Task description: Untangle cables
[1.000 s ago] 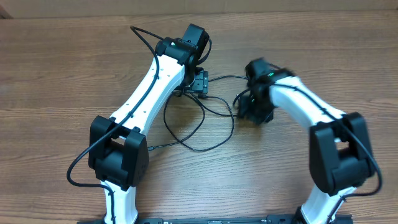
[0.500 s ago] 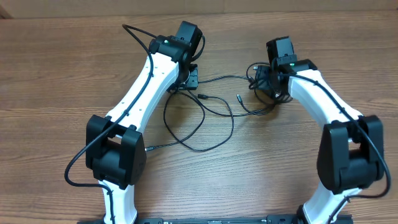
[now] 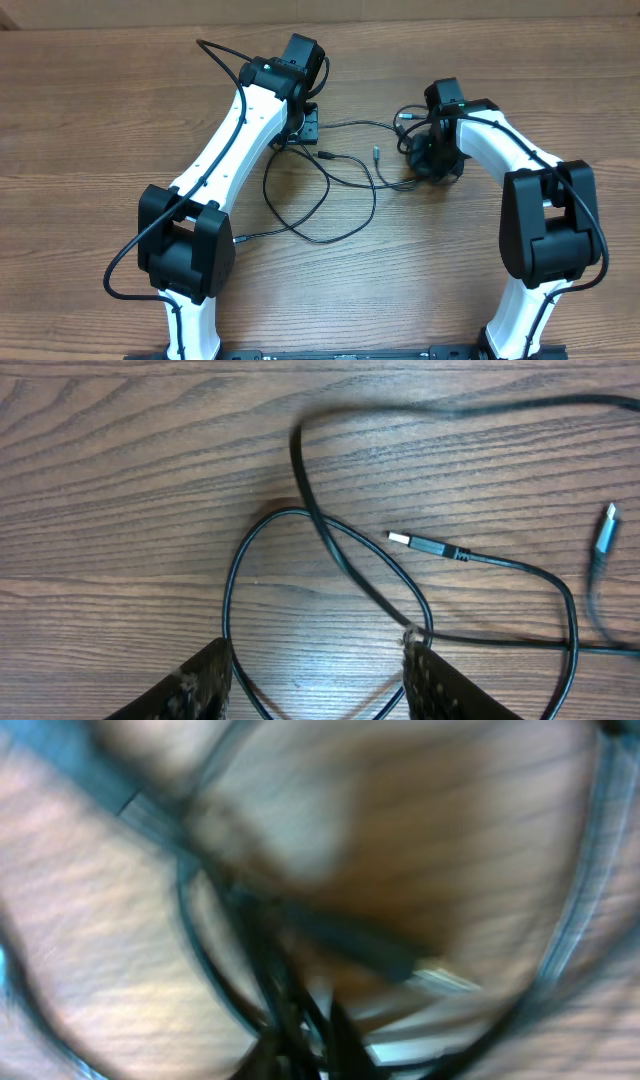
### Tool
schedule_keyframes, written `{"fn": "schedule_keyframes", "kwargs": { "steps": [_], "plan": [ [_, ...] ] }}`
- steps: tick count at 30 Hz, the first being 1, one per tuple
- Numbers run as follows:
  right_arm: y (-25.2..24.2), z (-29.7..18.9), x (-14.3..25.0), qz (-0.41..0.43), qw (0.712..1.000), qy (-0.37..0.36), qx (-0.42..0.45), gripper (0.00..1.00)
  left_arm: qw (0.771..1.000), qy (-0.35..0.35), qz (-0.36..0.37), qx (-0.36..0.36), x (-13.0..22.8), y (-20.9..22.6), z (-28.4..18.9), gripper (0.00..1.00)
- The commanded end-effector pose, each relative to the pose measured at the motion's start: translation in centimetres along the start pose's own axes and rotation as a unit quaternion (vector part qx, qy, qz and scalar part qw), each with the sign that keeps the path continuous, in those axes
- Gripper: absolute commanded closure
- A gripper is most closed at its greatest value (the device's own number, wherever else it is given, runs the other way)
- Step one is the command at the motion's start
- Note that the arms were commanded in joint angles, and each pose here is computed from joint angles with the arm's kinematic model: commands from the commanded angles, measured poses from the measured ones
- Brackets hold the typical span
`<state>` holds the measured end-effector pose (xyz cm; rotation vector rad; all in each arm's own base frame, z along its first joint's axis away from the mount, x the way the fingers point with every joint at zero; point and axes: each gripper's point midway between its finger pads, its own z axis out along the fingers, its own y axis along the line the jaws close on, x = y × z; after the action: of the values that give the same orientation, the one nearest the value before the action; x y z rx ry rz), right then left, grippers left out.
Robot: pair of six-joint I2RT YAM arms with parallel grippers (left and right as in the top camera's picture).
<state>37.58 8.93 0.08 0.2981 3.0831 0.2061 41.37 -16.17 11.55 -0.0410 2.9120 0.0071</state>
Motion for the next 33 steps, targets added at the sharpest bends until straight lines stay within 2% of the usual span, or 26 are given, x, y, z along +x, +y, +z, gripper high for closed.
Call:
{"fn": "schedule_keyframes", "kwargs": {
  "steps": [1, 6, 9, 13, 16, 17, 18, 20, 22, 27, 30, 33],
  "plan": [
    [7.1, 1.5, 6.1, -0.053, 0.985, 0.109, -0.121, 0.96, 1.0, 0.006, -0.006, -0.001, 0.3, 0.0, 0.4, 0.44],
    [11.8, 1.7, 10.2, -0.123, 0.974, 0.136, -0.137, 0.96, 1.0, 0.009, -0.006, -0.003, 0.5, 0.1, 0.4, 0.44],
    [12.8, 1.0, 10.6, -0.138, 0.972, 0.132, -0.139, 0.96, 1.0, 0.013, 0.015, -0.006, 0.6, 0.3, 0.4, 0.42],
    [12.8, -2.3, 8.9, -0.139, 0.973, 0.101, -0.156, 0.78, 0.999, 0.036, 0.035, -0.008, 1.5, 1.0, 0.4, 0.25],
    [12.2, -5.0, 7.4, -0.142, 0.973, 0.07, -0.168, 0.64, 0.995, 0.058, 0.077, 0.035, 2.4, -0.1, 0.3, 0.21],
    [11.8, -6.1, 6.7, -0.134, 0.974, 0.056, -0.173, 0.55, 0.989, 0.068, 0.106, 0.072, 2.8, -1.3, 0.1, 0.21],
    [11.4, -6.6, 6.2, -0.127, 0.975, 0.048, -0.176, 0.54, 0.984, 0.074, 0.127, 0.104, 3.2, -2.3, -0.1, 0.21],
    [10.0, -7.4, 4.9, -0.102, 0.978, 0.035, -0.179, 0.53, 0.965, 0.087, 0.168, 0.182, 4.3, -4.8, -1.0, 0.25],
    [7.9, -7.5, 3.4, -0.051, 0.983, 0.028, -0.173, 0.53, 0.953, 0.095, 0.18, 0.224, 5.0, -6.4, -1.7, 0.27],
    [2.9, -7.9, 0.4, 0.024, 0.986, 0.007, -0.163, 0.53, 0.946, 0.102, 0.209, 0.224, 6.6, -8.4, -1.7, 0.43],
    [-0.8, -7.6, -0.7, 0.067, 0.991, -0.01, -0.111, 0.52, 0.938, 0.106, 0.236, 0.228, 8.3, -10.8, -1.5, 0.64],
    [-3.1, -7.5, -1.0, 0.086, 0.993, -0.016, -0.08, 0.43, 0.935, 0.105, 0.252, 0.228, 9.6, -12.8, -0.9, 0.71]
  ]
}}
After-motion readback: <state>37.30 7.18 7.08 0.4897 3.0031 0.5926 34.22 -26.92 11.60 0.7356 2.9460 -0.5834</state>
